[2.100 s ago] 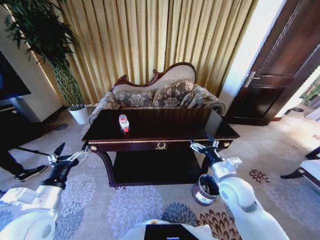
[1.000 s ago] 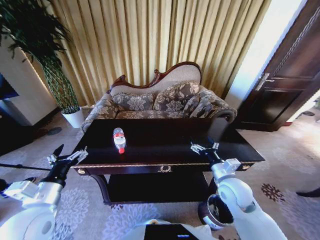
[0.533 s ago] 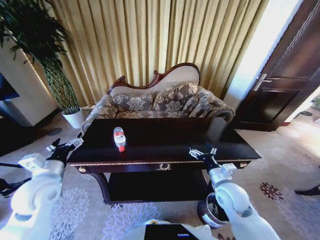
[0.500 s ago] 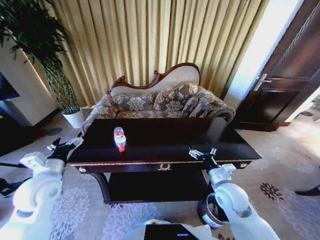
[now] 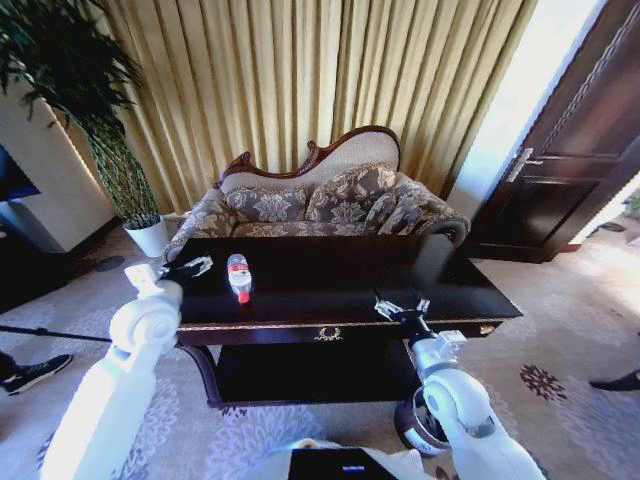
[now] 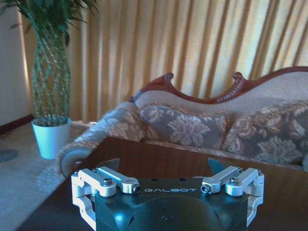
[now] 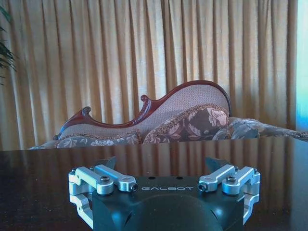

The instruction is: Move to the front of the table and place the trash on the table into the trash bin.

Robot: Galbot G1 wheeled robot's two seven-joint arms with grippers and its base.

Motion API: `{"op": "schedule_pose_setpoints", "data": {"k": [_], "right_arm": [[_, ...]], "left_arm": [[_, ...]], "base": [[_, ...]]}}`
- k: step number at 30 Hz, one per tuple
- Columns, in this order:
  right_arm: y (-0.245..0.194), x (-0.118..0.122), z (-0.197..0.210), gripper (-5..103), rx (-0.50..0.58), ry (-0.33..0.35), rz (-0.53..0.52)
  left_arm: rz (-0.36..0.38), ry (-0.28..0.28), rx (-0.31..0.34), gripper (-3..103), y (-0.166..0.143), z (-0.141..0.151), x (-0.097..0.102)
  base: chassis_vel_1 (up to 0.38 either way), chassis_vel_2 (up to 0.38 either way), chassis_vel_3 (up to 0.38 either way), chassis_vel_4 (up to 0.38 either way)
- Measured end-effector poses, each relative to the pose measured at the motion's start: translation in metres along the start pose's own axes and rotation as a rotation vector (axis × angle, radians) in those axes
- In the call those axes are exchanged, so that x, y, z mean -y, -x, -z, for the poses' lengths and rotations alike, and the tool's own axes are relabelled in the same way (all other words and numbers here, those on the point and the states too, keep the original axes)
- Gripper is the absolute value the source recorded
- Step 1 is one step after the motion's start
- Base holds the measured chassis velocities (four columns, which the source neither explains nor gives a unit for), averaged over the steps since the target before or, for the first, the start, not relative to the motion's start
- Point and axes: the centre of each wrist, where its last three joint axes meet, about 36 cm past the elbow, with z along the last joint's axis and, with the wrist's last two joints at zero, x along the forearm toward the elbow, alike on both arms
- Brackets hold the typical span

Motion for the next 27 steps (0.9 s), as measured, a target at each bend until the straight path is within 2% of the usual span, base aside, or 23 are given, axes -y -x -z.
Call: {"op": "schedule_pose_setpoints", "data": {"k": [4, 6, 8, 11, 13, 17, 21, 24, 27], "right_arm": [[0.001, -0.001, -0.002, 100, -0.001, 0.005, -0.009], [0.002, -0.002, -0.004, 100, -0.001, 0.015, -0.015], [0.002, -0.002, -0.004, 100, -0.002, 0.017, -0.016], [0.004, -0.003, -0.005, 100, 0.001, 0.023, -0.02], [0.004, -0.003, -0.004, 100, 0.003, 0.023, -0.021], [0.004, 0.0, -0.004, 100, 0.011, 0.024, -0.033], [0.004, 0.002, -0.005, 100, 0.012, 0.026, -0.039], [0.006, 0.003, -0.006, 100, 0.02, 0.033, -0.044], [0.009, 0.004, -0.005, 100, 0.029, 0.036, -0.044]], "left_arm": [[-0.022, 0.0, -0.052, 100, 0.002, -0.001, 0.017], [-0.03, 0.018, -0.104, 100, 0.002, -0.006, 0.036], [-0.031, 0.021, -0.112, 100, 0.002, -0.007, 0.039], [-0.041, 0.034, -0.186, 100, 0.003, -0.011, 0.06], [-0.043, 0.033, -0.199, 100, 0.004, -0.011, 0.063], [-0.035, 0.031, -0.274, 100, 0.009, -0.018, 0.079], [-0.036, 0.023, -0.302, 100, 0.012, -0.021, 0.084], [-0.037, 0.003, -0.349, 100, 0.018, -0.027, 0.092], [-0.039, -0.002, -0.361, 100, 0.021, -0.029, 0.095]], "base": [[0.0, 0.0, 0.0, 0.0], [0.0, 0.0, 0.0, 0.0], [0.0, 0.0, 0.0, 0.0], [0.0, 0.0, 0.0, 0.0], [0.0, 0.0, 0.0, 0.0], [0.0, 0.0, 0.0, 0.0], [0.0, 0.0, 0.0, 0.0], [0.0, 0.0, 0.0, 0.0], [0.0, 0.0, 0.0, 0.0]]}}
